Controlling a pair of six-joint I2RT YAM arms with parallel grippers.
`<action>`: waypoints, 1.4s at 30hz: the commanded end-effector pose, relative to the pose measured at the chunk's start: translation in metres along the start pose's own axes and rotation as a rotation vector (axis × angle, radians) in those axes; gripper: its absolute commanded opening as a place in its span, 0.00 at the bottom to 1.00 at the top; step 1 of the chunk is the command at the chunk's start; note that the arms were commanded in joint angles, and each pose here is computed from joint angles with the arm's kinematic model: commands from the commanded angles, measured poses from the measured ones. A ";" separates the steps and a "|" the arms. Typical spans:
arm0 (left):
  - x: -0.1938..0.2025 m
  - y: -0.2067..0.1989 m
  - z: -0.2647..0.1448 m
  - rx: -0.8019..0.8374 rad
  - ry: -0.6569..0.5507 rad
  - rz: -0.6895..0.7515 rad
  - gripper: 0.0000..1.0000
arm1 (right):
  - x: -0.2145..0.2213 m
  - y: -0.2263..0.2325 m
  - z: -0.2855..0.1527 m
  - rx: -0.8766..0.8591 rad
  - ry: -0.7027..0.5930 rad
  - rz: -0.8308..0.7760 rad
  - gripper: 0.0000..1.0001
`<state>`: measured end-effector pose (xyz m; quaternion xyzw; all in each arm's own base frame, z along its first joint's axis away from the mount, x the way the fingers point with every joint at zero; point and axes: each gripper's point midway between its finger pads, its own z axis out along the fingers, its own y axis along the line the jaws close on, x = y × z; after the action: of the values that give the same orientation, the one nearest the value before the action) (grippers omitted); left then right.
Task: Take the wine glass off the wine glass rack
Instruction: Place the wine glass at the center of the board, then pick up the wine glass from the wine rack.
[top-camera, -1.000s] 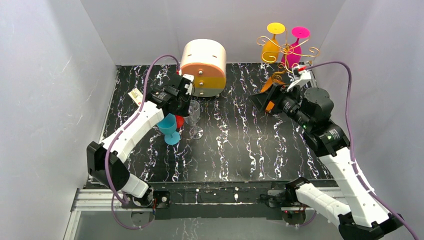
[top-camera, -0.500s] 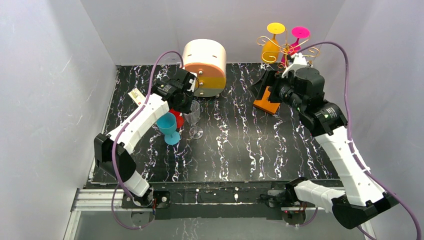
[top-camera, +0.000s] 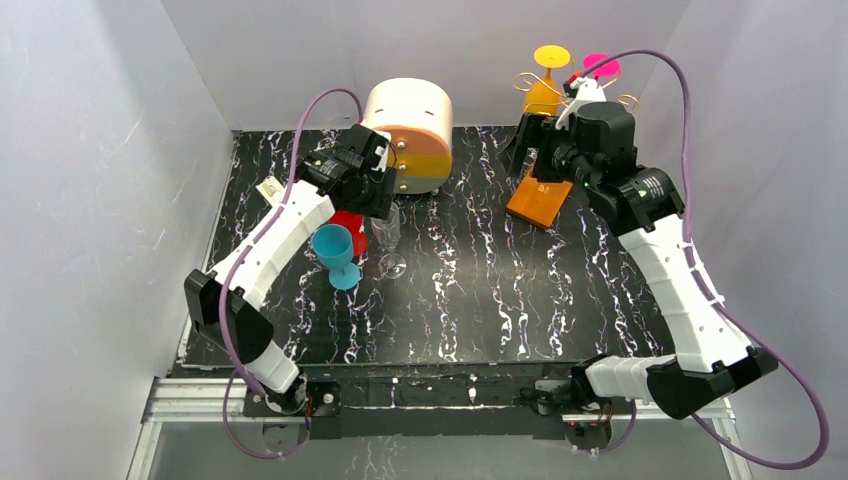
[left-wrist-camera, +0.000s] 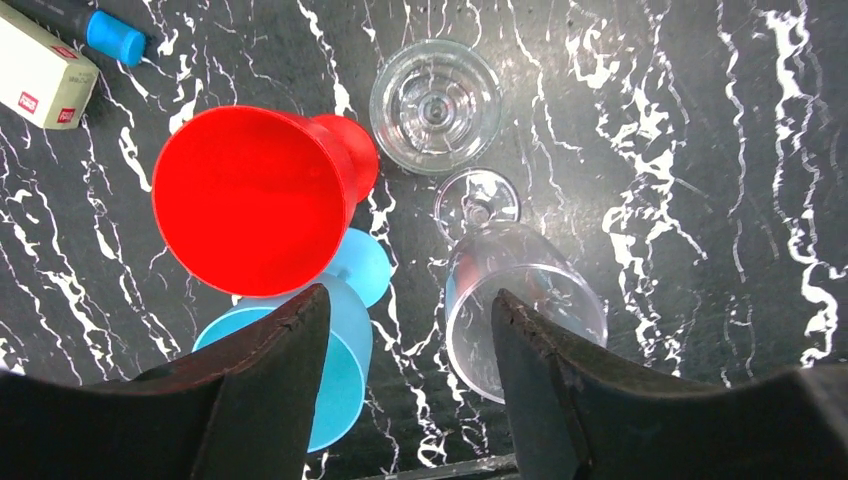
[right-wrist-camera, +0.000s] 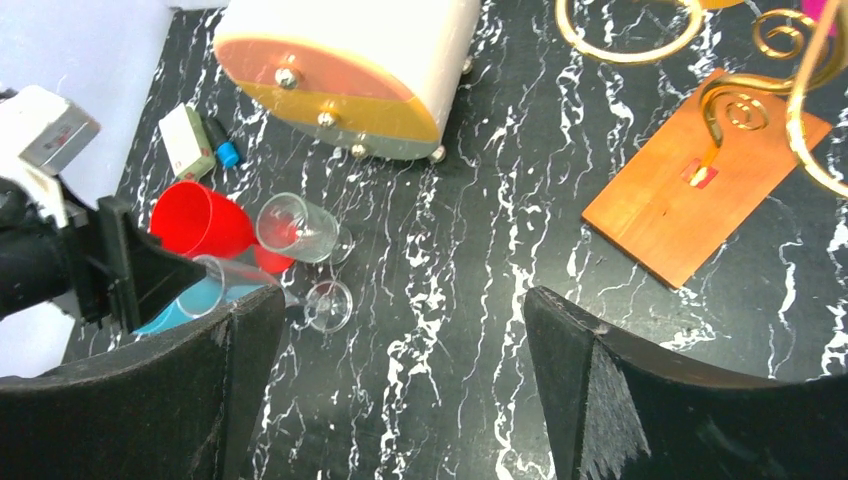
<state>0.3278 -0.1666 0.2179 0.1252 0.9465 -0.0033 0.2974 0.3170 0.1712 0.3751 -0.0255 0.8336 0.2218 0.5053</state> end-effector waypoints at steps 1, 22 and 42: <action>-0.013 0.005 -0.028 0.001 -0.060 -0.014 0.61 | -0.034 -0.008 -0.013 0.049 -0.085 -0.026 0.98; -0.043 -0.021 -0.109 0.281 -0.353 -0.132 0.82 | -0.137 -0.106 0.017 0.234 -0.210 0.064 0.95; -0.046 -0.040 -0.133 0.436 -0.431 -0.132 0.90 | -0.180 -0.183 0.058 0.382 -0.319 0.096 0.83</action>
<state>0.2886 -0.2053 0.3438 0.1171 0.8529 -0.2358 0.4508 0.4817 0.0119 0.4233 0.1309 0.7991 0.1099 0.5764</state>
